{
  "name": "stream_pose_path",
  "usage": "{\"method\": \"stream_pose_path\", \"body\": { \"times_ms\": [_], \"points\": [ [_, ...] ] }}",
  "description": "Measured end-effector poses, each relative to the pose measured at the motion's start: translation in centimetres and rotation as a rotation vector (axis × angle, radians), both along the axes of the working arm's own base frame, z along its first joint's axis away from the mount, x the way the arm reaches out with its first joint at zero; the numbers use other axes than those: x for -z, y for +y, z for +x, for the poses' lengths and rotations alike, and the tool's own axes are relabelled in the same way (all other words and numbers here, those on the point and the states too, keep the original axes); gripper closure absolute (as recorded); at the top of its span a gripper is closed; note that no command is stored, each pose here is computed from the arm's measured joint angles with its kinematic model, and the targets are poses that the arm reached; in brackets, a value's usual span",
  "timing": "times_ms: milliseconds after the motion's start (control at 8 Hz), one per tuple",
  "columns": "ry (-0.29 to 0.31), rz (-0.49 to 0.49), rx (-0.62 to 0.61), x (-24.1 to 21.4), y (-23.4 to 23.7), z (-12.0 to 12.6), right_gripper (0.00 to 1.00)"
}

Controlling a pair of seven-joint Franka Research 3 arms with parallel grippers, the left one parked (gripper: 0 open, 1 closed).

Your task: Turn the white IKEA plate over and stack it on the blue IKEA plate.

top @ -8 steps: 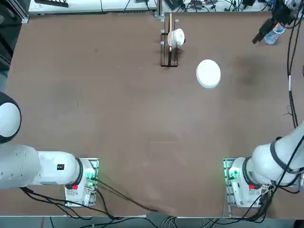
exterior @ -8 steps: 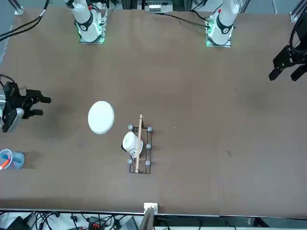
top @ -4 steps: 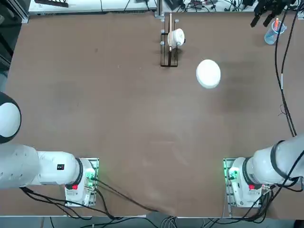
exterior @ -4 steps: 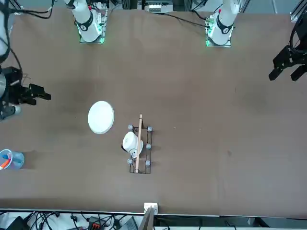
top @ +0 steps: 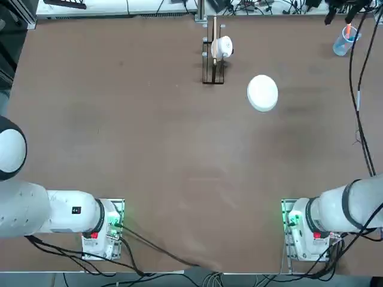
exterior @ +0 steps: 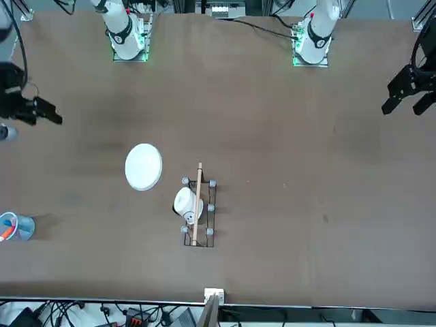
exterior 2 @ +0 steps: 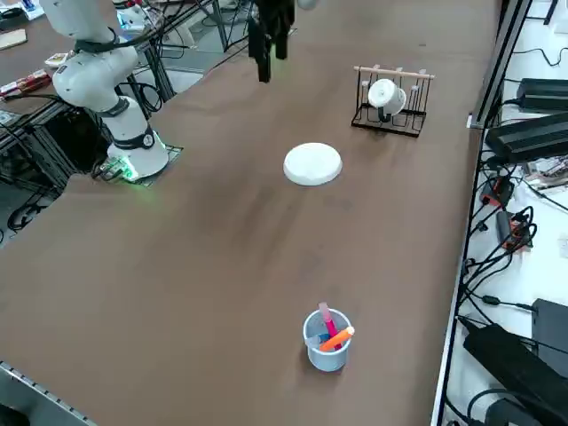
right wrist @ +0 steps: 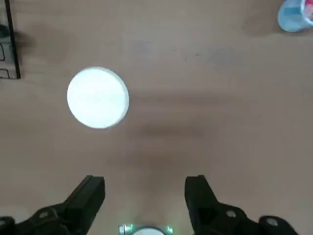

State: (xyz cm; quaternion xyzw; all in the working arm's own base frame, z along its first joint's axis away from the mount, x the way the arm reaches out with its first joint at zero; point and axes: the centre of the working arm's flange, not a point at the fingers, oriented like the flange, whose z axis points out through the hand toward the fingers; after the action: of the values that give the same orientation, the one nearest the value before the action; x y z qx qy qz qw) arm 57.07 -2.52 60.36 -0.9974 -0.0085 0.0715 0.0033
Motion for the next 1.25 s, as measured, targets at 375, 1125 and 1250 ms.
{"method": "stream_pose_path", "body": {
  "times_ms": [375, 1125, 1250],
  "points": [
    [-0.008, -0.038, -0.024, -2.63, 1.22, -0.41, 0.00],
    [-0.013, -0.044, -0.012, -2.74, 0.55, -0.13, 0.00],
    [-0.012, -0.044, -0.012, -2.71, 0.55, -0.11, 0.00]
  ]
}}
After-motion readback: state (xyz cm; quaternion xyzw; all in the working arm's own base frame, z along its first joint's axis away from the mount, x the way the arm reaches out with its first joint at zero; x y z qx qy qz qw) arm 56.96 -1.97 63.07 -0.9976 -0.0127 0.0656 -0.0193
